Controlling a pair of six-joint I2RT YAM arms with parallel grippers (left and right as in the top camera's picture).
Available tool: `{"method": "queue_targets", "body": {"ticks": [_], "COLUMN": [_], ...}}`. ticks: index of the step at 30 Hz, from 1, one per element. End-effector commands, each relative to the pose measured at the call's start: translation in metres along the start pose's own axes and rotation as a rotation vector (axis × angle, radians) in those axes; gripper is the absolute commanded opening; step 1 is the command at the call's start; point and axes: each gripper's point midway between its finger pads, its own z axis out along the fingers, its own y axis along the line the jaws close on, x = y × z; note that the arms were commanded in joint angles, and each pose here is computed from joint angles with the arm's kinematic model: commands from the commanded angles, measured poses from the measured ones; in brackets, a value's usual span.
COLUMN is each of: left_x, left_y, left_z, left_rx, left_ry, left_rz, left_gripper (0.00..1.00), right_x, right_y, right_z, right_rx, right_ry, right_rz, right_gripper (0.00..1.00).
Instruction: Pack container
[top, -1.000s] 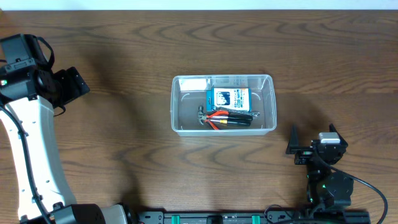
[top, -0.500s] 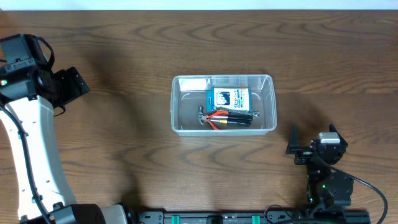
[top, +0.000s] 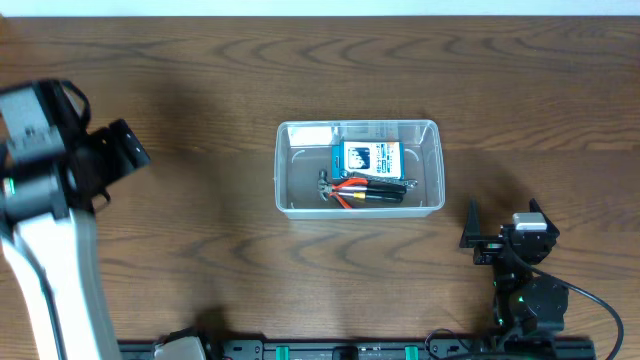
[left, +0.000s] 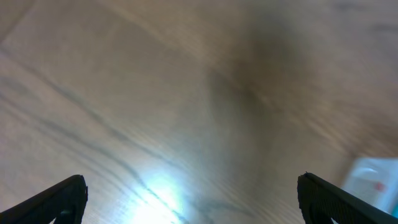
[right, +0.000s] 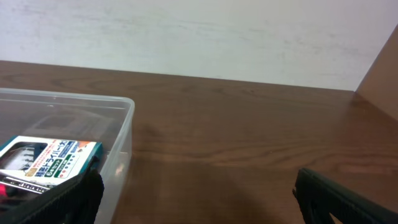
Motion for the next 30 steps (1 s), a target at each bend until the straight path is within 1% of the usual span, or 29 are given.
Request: {"method": "queue_targets", "body": {"ticks": [1,5,9,13,17,20,22,24,27,30], "left_x": [0.015,0.044,0.073,0.097,0.125,0.130,0.124,0.117,0.117,0.123], "left_y": [-0.013,-0.032,-0.033,-0.022,-0.012,-0.013,-0.022,-0.024,-0.013,-0.012], "left_z": [-0.028,-0.056,-0.071,-0.068,-0.055,-0.049,-0.048,-0.048,-0.041,-0.037], "left_rx": [0.053,0.154,0.217,0.225,0.223,0.248,0.304,0.316,0.260,0.261], "left_ry": [-0.069,-0.137,-0.185,-0.201,-0.196,-0.249,-0.319,-0.382,-0.407,-0.399], "left_rz": [0.056,0.145,0.189,0.188,0.189,0.176,0.158,0.145,0.130,0.133], "left_gripper": [0.98,0.98,0.98,0.98,0.98,0.98,0.98,0.98,0.98,0.98], "right_x": [0.001,0.001,0.001,0.001,0.001,0.001,0.001,0.001,0.001,0.001], "right_y": [-0.001,-0.001,-0.001,-0.001,-0.001,-0.001,-0.001,-0.001,-0.001,-0.001], "right_z": [0.000,0.000,0.000,0.000,0.000,0.000,0.000,0.000,0.000,0.000], "right_rx": [0.001,0.002,0.001,0.002,0.001,0.002,0.001,0.001,0.001,0.002], "right_ry": [-0.003,-0.003,-0.003,-0.003,-0.003,-0.003,-0.003,-0.003,-0.003,-0.003], "right_rz": [-0.012,-0.012,-0.012,-0.012,-0.012,-0.012,-0.012,-0.012,-0.012,-0.012], "right_gripper": [0.99,0.99,0.99,0.99,0.99,0.99,0.99,0.99,0.99,0.99]}}
